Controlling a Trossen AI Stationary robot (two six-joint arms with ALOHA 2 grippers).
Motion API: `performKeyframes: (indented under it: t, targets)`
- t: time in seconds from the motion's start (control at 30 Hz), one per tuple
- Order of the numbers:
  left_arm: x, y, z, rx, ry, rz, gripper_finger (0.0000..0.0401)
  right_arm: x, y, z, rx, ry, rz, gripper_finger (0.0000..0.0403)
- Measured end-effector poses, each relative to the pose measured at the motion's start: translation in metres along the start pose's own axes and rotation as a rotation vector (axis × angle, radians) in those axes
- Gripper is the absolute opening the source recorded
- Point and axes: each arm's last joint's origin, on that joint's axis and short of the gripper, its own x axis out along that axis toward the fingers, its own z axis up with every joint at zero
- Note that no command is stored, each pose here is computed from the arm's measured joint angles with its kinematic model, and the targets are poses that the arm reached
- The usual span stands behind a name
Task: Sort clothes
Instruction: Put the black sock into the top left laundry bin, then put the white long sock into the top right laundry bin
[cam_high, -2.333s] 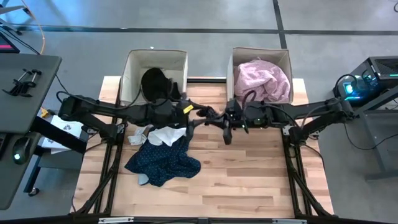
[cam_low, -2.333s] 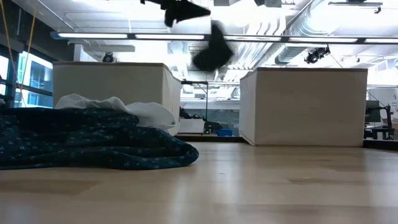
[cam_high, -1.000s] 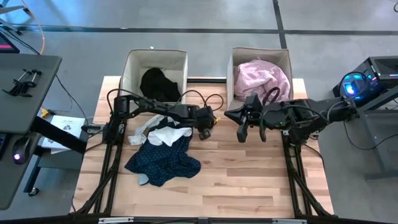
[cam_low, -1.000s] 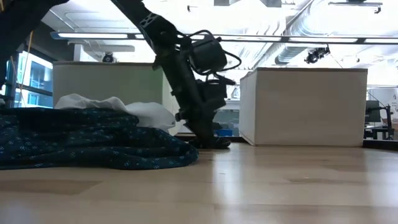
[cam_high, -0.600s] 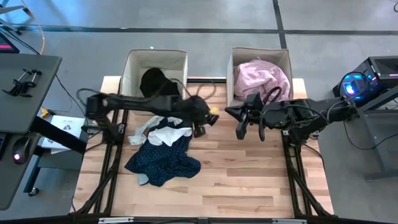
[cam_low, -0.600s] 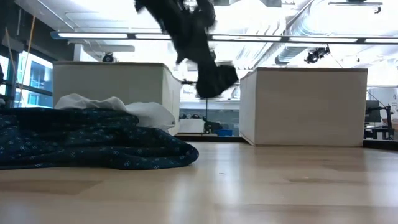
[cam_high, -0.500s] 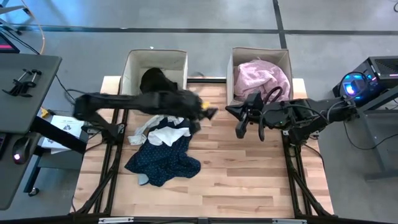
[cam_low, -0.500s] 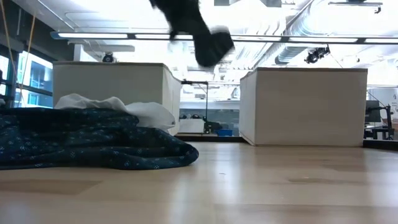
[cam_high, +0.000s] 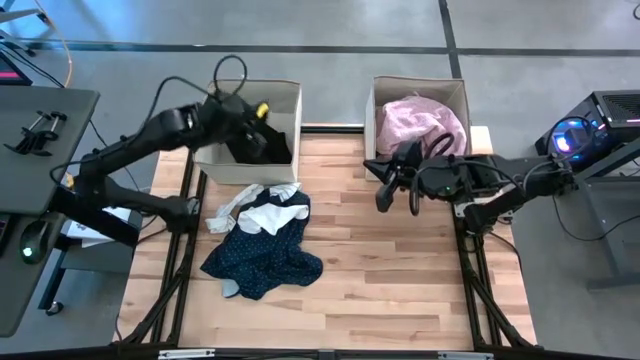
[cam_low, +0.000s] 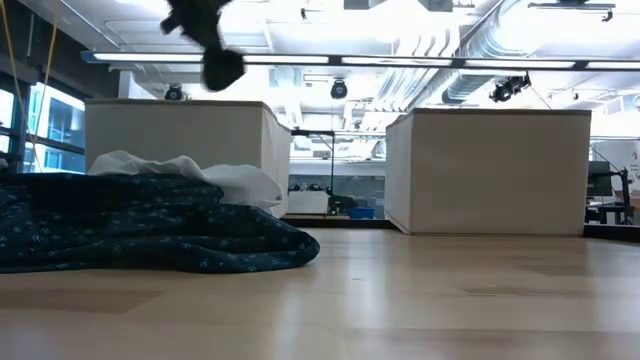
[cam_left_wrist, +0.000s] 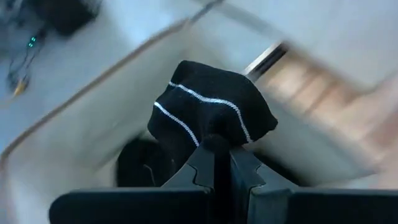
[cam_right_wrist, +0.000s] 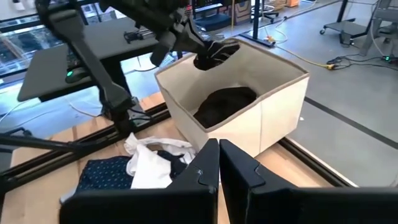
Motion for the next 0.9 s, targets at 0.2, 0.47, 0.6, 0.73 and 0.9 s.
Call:
performKeyframes:
  t: [0.2,0.47,0.6,0.73,0.9]
  targets:
    - [0.057,0.035,-0.024,-0.068,0.221,0.043,0.0023,0.003,-0.004,0.001,0.057,-0.003,-0.017,0.0000]
    - [0.090,0.064,-0.036,-0.178,0.328,0.004,0.0132,0.003,-0.002,0.001,0.114,0.018,0.026,0.0000]
    - [0.082,0.069,-0.036,-0.243,0.300,-0.043,0.0179,0.007,0.001,-0.002,0.107,0.031,0.030,0.0000]
    - [0.058,0.058,-0.034,-0.258,0.247,-0.184,0.0192,0.018,0.007,-0.008,0.081,0.057,0.020,0.0000]
    - [0.011,0.021,-0.035,-0.140,0.170,-0.328,0.0168,0.038,0.019,-0.021,0.011,0.109,0.003,0.0000]
